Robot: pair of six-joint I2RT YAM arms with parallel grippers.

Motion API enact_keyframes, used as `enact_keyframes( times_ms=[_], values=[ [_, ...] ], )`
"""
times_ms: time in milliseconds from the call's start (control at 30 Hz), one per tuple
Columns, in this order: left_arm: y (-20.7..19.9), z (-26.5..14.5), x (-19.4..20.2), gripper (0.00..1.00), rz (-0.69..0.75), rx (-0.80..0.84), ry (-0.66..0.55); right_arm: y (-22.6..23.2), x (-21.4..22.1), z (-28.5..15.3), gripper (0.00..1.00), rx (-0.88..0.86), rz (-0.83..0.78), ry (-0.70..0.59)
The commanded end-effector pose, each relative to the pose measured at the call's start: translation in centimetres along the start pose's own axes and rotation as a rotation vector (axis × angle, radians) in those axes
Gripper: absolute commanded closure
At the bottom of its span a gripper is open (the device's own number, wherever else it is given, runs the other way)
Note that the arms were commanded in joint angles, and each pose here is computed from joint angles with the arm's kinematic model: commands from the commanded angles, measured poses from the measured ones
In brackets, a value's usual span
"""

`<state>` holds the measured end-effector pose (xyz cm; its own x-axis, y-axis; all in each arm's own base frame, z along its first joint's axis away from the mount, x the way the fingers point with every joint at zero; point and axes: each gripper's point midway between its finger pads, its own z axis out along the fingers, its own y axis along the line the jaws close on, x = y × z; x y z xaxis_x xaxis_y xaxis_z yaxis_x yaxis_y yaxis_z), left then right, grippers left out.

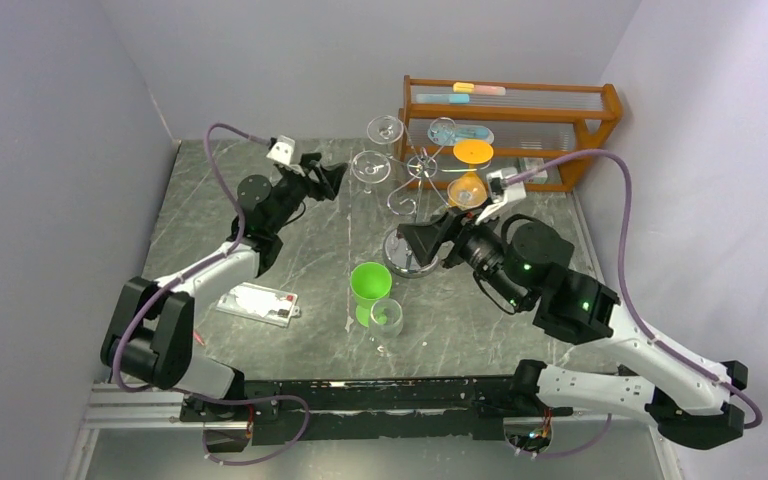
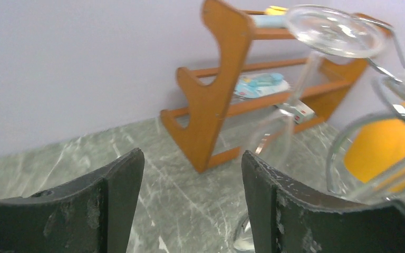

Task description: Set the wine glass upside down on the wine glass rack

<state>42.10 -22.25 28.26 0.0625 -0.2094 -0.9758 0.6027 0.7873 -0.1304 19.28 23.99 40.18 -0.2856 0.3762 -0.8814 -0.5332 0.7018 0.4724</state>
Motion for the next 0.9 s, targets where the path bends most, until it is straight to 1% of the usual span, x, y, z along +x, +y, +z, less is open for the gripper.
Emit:
enact_keyframes(
  times_ms=[0,67,200,267,300,400,600,667,700,800,867],
  values=[
    [4.6,-2.3,1.2,0.28,-0.164,-0.311,0.005,-0.8,2.3,-0.3,0.22,0.022,-0.124,0.136],
    [5.7,-3.4,2.1,0.29,-0.232,-0.411,0.045,-0.7,3.3,-0.2,0.22,0.01,-0.165,0.188],
    [7.5,-7.1,4.3,0.3,-0.333,-0.641,0.209,-0.7,6.2,0.8,0.23,-0.006,-0.228,0.3],
    [7.7,-8.6,4.2,0.29,-0.353,-0.701,0.232,-0.9,7.4,1.3,0.24,0.003,-0.247,0.34],
    [7.7,-9.2,3.4,0.29,-0.361,-0.717,0.217,-1.0,8.0,1.5,0.24,0.004,-0.253,0.358],
    [7.2,-10.3,2.3,0.28,-0.364,-0.711,0.207,-0.8,9.1,2.1,0.25,-0.008,-0.269,0.388],
    [6.5,-11.9,-0.6,0.22,-0.367,-0.714,0.16,0.5,11.8,3.4,0.27,-0.051,-0.328,0.452],
    [6.1,-11.8,-1.5,0.2,-0.361,-0.69,0.148,0.9,13.1,3.7,0.29,-0.037,-0.368,0.474],
    [6.0,-12.1,-1.3,0.2,-0.357,-0.686,0.167,1.2,13.7,3.9,0.3,-0.028,-0.39,0.485],
    [5.7,-12.1,-1.7,0.13,-0.349,-0.676,0.188,2.0,15.7,4.0,0.32,0.021,-0.456,0.519],
    [5.7,-12.3,-1.8,0.11,-0.348,-0.686,0.203,1.6,17.5,4.5,0.33,0.072,-0.497,0.553]
  ],
)
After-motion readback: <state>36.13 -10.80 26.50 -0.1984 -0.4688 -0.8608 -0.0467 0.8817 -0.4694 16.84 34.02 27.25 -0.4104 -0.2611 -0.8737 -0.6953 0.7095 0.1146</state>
